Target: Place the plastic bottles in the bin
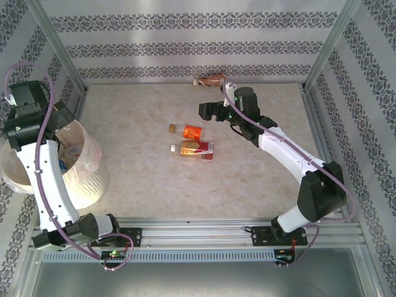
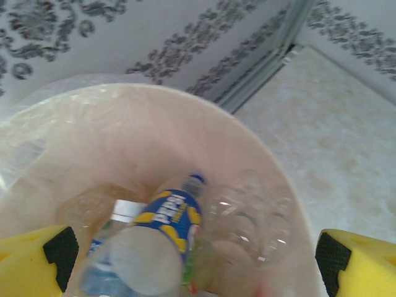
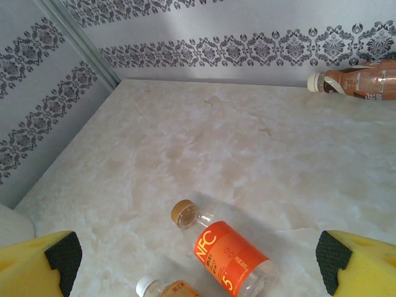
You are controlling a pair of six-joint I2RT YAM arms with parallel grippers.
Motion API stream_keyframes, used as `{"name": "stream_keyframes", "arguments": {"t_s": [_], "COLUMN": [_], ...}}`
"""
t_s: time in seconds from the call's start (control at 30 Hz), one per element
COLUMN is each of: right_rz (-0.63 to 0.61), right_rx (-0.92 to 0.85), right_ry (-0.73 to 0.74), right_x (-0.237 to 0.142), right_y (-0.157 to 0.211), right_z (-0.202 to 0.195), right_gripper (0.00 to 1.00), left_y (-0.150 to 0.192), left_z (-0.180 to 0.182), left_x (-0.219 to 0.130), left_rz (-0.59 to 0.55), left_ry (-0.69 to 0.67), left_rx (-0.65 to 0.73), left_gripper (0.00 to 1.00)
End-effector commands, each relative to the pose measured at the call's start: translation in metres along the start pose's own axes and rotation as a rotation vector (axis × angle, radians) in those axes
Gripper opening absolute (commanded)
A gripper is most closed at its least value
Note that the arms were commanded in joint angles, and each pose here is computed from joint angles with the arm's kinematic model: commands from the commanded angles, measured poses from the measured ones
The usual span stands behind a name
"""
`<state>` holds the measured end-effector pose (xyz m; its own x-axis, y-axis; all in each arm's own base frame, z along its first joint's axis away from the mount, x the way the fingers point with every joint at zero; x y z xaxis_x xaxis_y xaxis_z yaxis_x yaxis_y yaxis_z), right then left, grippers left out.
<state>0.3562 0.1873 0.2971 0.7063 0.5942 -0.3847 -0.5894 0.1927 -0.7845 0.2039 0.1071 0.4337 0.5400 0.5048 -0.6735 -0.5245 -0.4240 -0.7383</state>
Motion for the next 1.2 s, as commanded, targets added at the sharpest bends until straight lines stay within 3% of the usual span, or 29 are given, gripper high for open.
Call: {"name": "stream_keyframes", "arguments": {"t_s": [0.0, 0.23, 0.37, 0.77, 0.97, 1.17], "right_rz": [0.020, 0.115, 0.250, 0.534, 0.609, 0.684], "right_rx": [-0.038, -0.203, -0.313, -0.520, -0.630, -0.793], "right_ry": [0.019, -0.028, -0.050, -0.046, -0.068, -0.081], "right_x": [0.003, 0.000, -0.002, 0.010, 0.026, 0.044], "right_y": [0.005, 0.031, 0.054, 0.101, 0.115, 0.134], "right_z": [0.000, -0.003, -0.006, -0.024, -0.029, -0.029], "right_gripper": [0.98, 0.98, 0.98, 0.98, 0.98, 0.98], "left_y": [-0.008, -0.005, 0.000, 0.023, 0.047, 0.063], "left_z": [-0.019, -0.072, -0.103, -0.184, -0.231, -0.247], "left_x": [-0.012, -0.023, -0.025, -0.019, -0.009, 0.018], "left_rz": [-0.066, -0.092, -0.083, -0.032, 0.009, 0.089], "left_ry": [0.126, 0.329, 0.497, 0.914, 0.973, 0.950], "left_rx": [-0.026, 0.054, 0.077, 0.042, 0.049, -0.021], "left_gripper": [1.00, 1.00, 1.00, 1.00, 1.00, 1.00]}}
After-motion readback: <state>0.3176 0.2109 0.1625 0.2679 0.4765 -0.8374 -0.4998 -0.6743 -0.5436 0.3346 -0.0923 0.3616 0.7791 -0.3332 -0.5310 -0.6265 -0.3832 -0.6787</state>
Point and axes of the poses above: each hand's point on the last joint's axis, 136 mm out from that joint toward the fingers, its own x axis out along the fingers, its own z axis along the line the jaws close on, y = z × x, the point moved 9 cm from there along -x, back along the fingers, and after that the axes turned 7 degrees about x, right-handed, at the moved point
